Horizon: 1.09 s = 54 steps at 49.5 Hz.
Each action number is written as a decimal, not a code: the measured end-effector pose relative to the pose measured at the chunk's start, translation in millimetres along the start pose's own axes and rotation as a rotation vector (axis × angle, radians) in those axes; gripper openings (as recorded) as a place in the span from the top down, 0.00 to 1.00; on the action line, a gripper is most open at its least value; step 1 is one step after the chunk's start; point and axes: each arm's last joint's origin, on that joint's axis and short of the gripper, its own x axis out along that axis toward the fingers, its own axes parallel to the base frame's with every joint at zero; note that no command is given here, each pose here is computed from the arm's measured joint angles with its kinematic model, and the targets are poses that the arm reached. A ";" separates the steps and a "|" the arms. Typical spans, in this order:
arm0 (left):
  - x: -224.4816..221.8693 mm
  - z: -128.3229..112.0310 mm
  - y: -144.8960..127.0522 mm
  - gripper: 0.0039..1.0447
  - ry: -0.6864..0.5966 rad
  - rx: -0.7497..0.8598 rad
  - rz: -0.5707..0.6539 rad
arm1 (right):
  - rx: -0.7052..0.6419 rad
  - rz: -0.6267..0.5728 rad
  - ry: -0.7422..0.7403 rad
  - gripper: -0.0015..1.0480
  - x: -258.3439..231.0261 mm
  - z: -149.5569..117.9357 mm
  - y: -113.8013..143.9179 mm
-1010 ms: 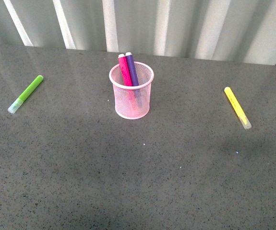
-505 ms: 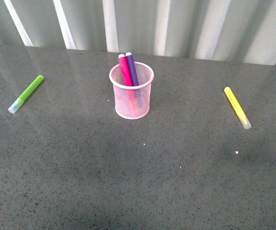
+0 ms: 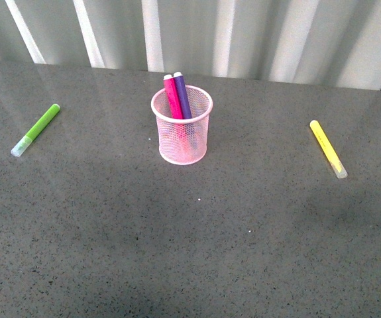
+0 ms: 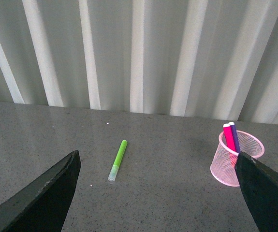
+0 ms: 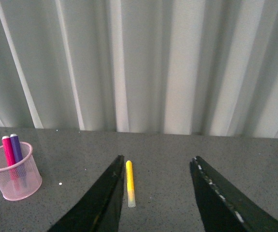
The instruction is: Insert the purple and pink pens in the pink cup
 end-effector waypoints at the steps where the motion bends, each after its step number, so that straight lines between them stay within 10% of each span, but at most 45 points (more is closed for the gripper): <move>1: 0.0 0.0 0.0 0.06 0.000 0.000 0.000 | 0.000 0.000 0.000 0.54 0.0 0.0 0.0; 16: 0.0 0.1 0.0 0.06 0.000 0.000 0.000 | 0.002 0.000 0.000 0.05 0.0 0.0 0.0; 54: 0.0 0.0 0.0 0.06 0.000 0.000 0.000 | 0.006 0.000 0.000 0.07 0.0 0.0 0.0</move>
